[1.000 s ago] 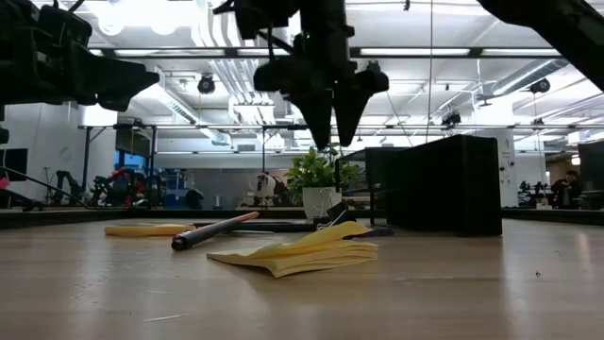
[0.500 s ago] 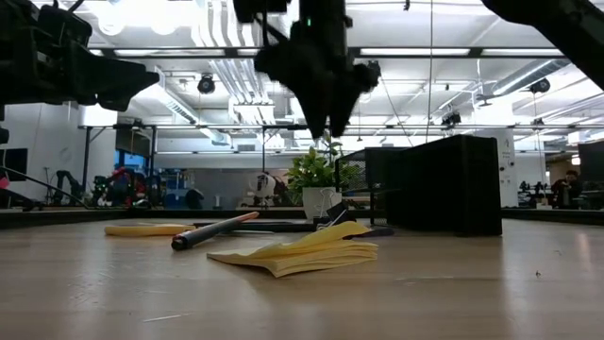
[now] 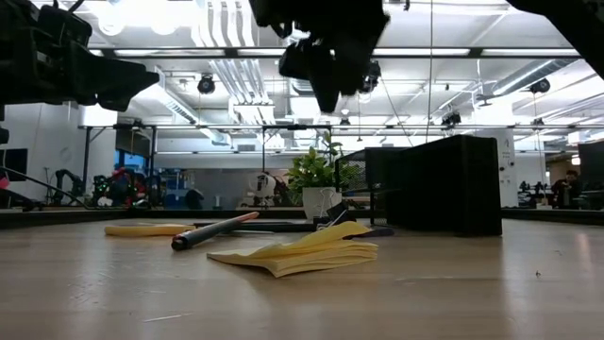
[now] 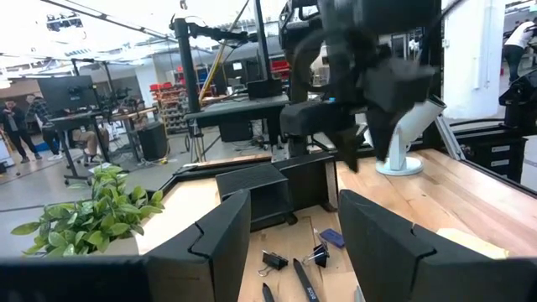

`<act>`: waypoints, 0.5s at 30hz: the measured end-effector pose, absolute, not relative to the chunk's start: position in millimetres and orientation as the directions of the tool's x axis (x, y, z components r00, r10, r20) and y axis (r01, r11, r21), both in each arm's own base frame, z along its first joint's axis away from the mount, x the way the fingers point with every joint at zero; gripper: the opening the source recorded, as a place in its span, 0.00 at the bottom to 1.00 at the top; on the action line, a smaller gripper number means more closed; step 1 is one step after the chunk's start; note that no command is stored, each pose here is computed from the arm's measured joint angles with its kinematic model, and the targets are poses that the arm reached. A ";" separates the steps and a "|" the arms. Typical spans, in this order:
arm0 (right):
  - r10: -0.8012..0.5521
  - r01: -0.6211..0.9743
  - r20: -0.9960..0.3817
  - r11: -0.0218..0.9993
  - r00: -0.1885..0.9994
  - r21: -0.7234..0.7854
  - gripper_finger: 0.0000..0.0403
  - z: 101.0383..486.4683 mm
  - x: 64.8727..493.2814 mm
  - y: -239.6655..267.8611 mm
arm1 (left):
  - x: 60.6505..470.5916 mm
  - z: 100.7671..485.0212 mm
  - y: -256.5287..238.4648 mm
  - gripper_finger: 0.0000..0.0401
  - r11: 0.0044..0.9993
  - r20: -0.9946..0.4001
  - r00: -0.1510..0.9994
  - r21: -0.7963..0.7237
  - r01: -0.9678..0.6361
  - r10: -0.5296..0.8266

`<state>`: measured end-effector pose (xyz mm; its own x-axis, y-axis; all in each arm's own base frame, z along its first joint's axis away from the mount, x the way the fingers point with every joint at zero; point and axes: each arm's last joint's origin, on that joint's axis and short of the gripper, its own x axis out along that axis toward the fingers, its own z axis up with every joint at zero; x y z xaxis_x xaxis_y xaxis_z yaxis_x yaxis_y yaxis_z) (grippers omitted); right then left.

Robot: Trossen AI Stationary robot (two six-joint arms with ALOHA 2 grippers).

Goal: Pick and place office supplies into organizer
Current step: Prepare the desk organizer on the table

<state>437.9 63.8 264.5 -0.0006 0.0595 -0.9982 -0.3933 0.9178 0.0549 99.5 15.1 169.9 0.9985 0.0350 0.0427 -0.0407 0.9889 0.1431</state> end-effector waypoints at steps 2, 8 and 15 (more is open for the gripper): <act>0.012 -0.435 -1.000 0.900 -0.006 0.014 0.46 261.6 437.3 63.9 | 99.5 169.8 15.1 0.42 0.989 0.042 0.999 0.143 -0.041 0.035; -0.032 0.073 -0.998 0.997 0.048 -0.029 0.45 287.0 422.1 63.1 | 99.5 169.8 15.1 0.42 0.989 0.042 0.999 0.143 -0.040 0.035; 0.034 0.432 -0.998 0.901 0.044 0.049 0.44 303.2 398.1 75.9 | 99.4 170.0 15.1 0.42 0.989 0.044 0.998 0.143 -0.041 0.035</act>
<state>398.1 75.9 303.2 0.0442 0.0336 -0.9985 0.4316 0.9007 0.0494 99.4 15.1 170.0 0.9984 0.0349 0.0438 -0.0409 0.9888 0.1433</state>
